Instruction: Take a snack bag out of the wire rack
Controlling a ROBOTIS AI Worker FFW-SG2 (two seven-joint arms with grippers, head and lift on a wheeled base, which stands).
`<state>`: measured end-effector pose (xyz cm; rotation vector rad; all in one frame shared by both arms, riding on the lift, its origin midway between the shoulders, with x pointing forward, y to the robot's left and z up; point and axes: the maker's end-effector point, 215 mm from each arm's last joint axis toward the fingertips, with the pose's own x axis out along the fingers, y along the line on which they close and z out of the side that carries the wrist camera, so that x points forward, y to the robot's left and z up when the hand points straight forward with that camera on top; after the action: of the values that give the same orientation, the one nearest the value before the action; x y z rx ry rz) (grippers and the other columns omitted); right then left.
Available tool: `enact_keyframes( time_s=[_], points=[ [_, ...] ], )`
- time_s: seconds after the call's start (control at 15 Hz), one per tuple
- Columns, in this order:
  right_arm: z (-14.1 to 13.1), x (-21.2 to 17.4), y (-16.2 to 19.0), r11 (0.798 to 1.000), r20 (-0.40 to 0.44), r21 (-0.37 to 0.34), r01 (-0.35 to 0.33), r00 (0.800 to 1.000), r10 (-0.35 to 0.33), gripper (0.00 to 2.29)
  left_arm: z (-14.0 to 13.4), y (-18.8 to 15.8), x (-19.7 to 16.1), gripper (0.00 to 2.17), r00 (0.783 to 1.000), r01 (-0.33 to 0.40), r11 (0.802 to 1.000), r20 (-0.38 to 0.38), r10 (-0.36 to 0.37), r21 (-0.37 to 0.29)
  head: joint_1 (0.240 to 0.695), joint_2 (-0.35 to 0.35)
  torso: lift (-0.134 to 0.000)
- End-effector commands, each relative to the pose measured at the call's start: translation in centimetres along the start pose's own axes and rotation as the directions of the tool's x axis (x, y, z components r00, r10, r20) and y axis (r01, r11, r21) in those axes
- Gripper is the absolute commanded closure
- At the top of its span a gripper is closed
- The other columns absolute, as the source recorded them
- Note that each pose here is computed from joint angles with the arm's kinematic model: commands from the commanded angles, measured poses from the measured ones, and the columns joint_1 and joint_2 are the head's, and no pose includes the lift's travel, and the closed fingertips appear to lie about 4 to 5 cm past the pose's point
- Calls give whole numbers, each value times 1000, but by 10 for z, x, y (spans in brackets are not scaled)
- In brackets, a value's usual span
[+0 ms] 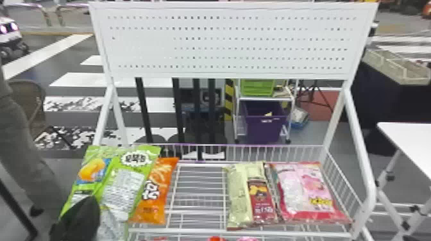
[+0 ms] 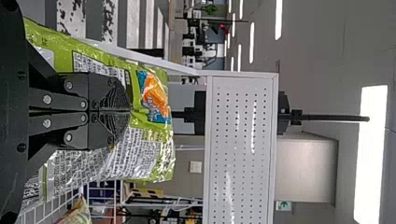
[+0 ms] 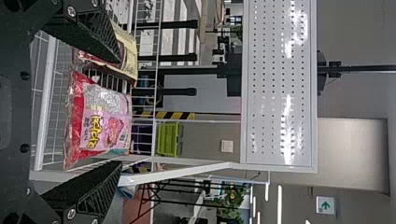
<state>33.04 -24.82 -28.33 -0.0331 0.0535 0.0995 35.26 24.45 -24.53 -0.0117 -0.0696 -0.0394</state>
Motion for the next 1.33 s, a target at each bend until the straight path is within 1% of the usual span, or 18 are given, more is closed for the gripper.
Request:
enact_keyframes(
  time_s=[0.0,0.47,0.53,0.6,0.67,0.73,0.8,0.93,1.0,1.07,1.13,1.27],
  points=[
    [-2,0,0,1000,-4,1,-1,1000,1,127,0,0,0,1889,1000,0,1000,0,0,-1,499,0,0],
    [-5,1,0,1000,-15,3,0,1000,0,127,2,-1,0,1889,1000,2,1000,3,-2,-1,499,0,0],
    [-11,3,-1,1000,-30,9,-1,1000,1,127,2,-1,0,1885,1000,2,1000,3,-2,-1,499,0,0],
    [-24,11,-4,1000,-52,15,1,999,0,127,2,-1,0,1885,1000,2,1000,3,-2,-1,499,0,0],
    [-37,23,-5,1000,-67,21,-5,998,6,127,1,-3,0,1889,1000,7,1000,2,-7,-5,499,0,0],
    [-42,36,0,999,-71,26,-24,997,26,127,1,-5,0,1889,1000,10,1000,2,-10,-8,499,0,0],
    [-54,49,7,998,-100,36,-45,994,49,127,0,-5,1,1889,1000,11,1000,2,-11,-9,499,0,0],
    [-66,87,35,993,-127,44,-109,985,113,127,-1,-7,1,1889,1000,14,1000,1,-14,-11,499,0,0],
    [-62,105,44,990,-119,60,-129,984,135,127,-3,-6,1,1885,1000,13,1000,-2,-13,-10,499,0,0],
    [-71,125,60,985,-153,76,-156,974,166,127,-4,-6,1,1885,1000,12,1000,-4,-12,-12,499,0,0],
    [-78,141,75,980,-181,69,-184,964,194,127,-4,-7,2,1889,1000,13,1000,-4,-13,-12,499,0,0],
    [-96,177,97,975,-257,51,-216,941,221,127,-6,-7,2,1885,1000,12,1000,-6,-12,-12,499,0,0]
  ],
)
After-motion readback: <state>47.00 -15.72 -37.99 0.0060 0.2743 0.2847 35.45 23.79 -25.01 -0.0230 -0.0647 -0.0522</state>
